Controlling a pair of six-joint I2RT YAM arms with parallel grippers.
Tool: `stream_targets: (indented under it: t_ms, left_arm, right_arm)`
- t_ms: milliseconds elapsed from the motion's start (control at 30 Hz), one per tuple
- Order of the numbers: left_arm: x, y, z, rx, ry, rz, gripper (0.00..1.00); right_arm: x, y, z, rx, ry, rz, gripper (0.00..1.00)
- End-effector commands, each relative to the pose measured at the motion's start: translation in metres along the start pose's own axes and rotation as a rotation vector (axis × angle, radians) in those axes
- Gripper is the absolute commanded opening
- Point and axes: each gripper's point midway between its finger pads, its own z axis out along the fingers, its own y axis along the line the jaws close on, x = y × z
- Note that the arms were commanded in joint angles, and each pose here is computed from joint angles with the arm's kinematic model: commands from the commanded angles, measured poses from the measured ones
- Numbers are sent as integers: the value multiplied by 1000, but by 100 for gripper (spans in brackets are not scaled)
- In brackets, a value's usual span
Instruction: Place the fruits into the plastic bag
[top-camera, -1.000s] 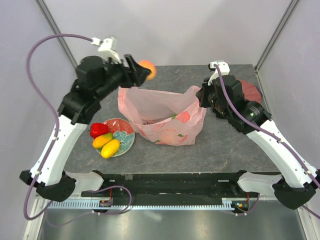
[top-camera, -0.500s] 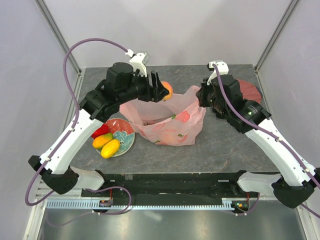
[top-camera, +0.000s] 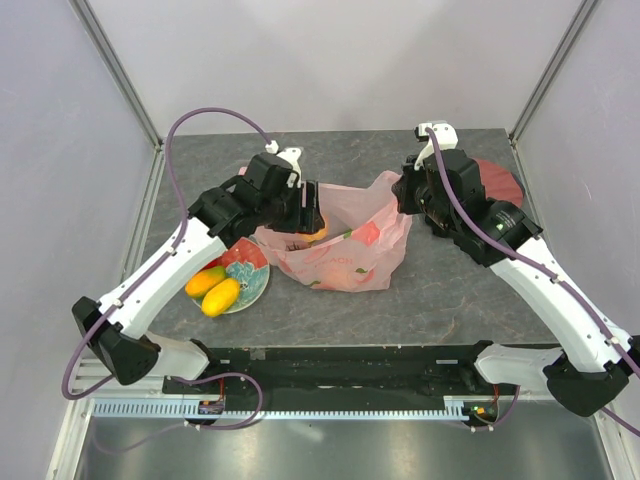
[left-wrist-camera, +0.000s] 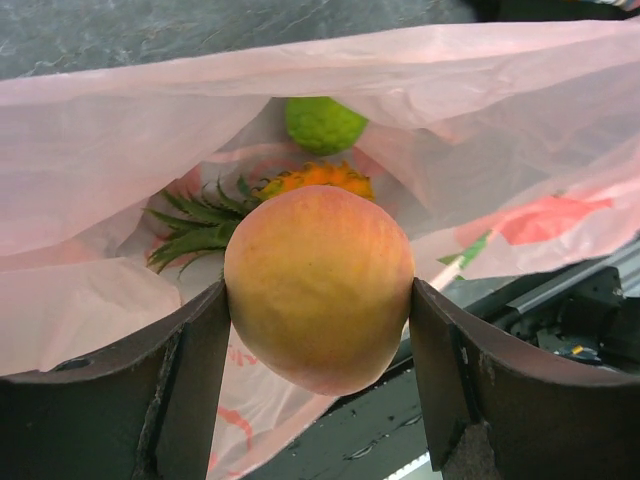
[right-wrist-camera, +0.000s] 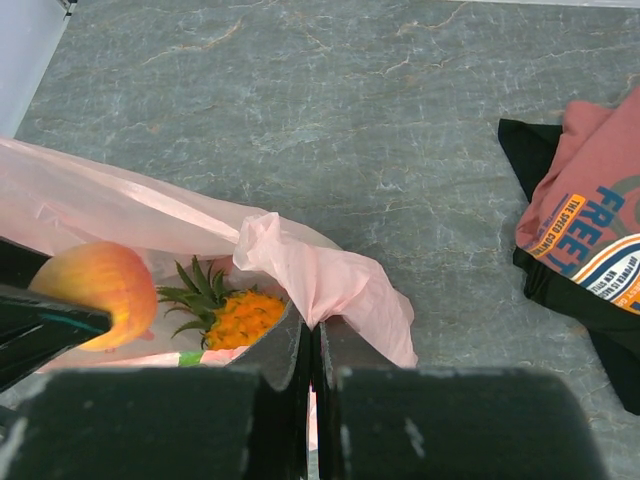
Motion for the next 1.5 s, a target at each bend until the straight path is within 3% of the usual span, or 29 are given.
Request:
stream_targets:
  t_ms: [0, 367, 633, 800, 1267, 1467]
  left_arm:
    - [10, 19, 15, -108, 44, -38, 31]
    - [52, 41, 57, -204, 177, -55, 40]
    - [71, 41, 72, -184, 244, -62, 59]
    - [73, 40, 69, -174, 239, -67, 71]
    - [66, 31, 62, -119, 215, -58, 93]
    - [43, 12, 43, -22, 138, -33, 93]
  right_arm:
    - [-21, 1, -7, 0, -71, 45, 0]
    - [-6, 6, -1, -29, -19, 45, 0]
    - [1, 7, -1, -36, -8, 69, 0]
    - [3, 5, -2, -30, -6, 68, 0]
    - [5, 3, -3, -22, -6, 68, 0]
    - [4, 2, -4, -19, -12, 71, 0]
